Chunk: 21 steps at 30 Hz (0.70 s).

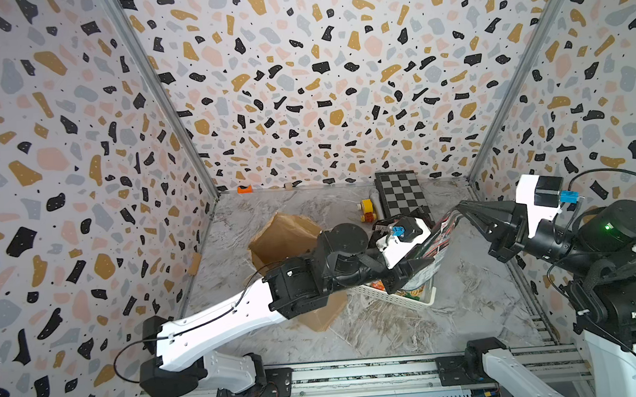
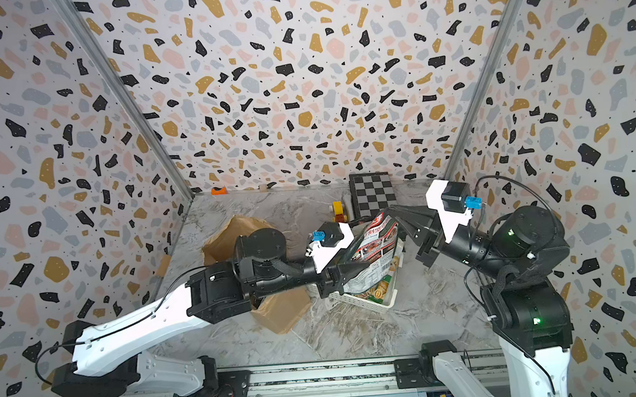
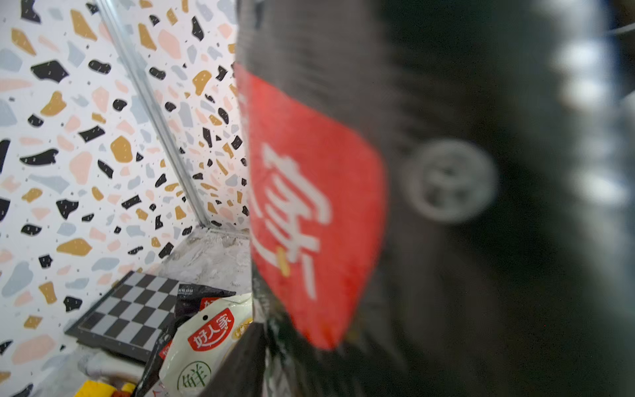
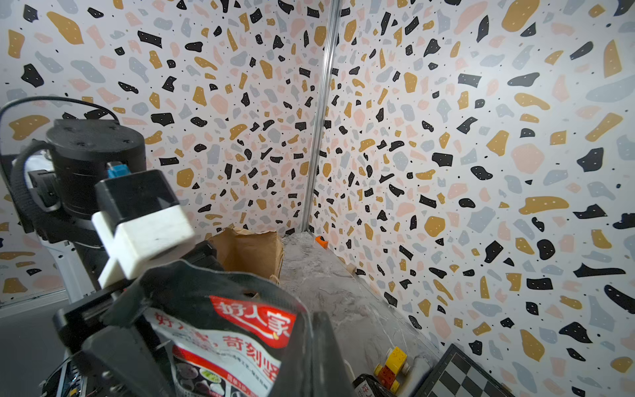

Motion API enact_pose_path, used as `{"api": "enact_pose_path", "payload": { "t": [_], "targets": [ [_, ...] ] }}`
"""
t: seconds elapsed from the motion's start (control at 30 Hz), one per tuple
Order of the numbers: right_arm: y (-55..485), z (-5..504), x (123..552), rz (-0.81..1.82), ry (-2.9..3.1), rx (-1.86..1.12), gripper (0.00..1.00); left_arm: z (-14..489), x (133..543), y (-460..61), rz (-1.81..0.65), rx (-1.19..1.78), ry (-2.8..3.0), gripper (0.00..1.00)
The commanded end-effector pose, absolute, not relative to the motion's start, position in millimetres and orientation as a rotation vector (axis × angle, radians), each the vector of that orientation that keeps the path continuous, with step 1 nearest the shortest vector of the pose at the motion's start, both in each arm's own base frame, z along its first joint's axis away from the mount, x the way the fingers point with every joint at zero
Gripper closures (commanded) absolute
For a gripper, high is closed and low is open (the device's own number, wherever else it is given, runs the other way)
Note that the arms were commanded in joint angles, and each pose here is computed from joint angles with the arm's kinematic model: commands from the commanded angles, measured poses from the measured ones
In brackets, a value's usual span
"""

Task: Place the condiment packets inside the bag
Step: Pick up the condiment packet from the storage box.

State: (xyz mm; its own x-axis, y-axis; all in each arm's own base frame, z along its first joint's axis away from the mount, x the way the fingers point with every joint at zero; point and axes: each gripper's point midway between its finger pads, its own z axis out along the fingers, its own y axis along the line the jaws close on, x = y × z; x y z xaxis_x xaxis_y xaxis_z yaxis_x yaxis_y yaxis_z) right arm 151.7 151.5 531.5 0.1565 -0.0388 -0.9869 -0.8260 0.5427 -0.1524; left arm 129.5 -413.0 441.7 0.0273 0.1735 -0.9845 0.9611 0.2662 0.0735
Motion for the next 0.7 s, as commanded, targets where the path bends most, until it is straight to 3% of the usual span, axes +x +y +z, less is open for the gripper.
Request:
{"api": "enact_pose_path", "payload": {
  "t": [0.0,0.1,0.13,0.27,0.3,0.37,0.47,0.53,0.67],
  "targets": [
    [150.8,547.8,135.8,0.671,1.246,-0.85,1.0,443.2,139.7,-413.2,-0.782,1.12,1.45,0.71],
    [151.2,548.3,132.0,0.686,1.244,-0.848,1.0,440.0,146.4,-412.6,-0.738,1.103,1.47,0.88],
    [151.4,548.1,131.1,0.693,1.246,-0.846,1.0,440.9,148.0,-411.5,-0.729,1.095,1.471,0.99],
    [149.5,547.5,129.4,0.733,1.278,-0.796,1.0,460.3,143.0,-399.6,-0.754,1.061,1.399,1.0],
    [148.9,545.7,130.4,0.741,1.29,-0.781,0.94,471.0,140.5,-391.9,-0.765,1.04,1.357,1.0],
    [146.5,542.4,129.2,0.741,1.3,-0.755,0.67,495.2,138.9,-370.4,-0.761,0.964,1.268,1.0],
    [142.7,537.9,128.7,0.728,1.31,-0.721,0.45,529.5,133.3,-325.6,-0.741,0.851,1.152,1.0],
    [141.5,533.6,131.1,0.735,1.326,-0.7,0.38,544.8,130.2,-290.9,-0.702,0.795,1.11,1.0],
    [142.4,520.9,140.0,0.761,1.37,-0.68,0.36,554.5,131.4,-226.2,-0.565,0.702,1.081,1.0]
  ]
}}
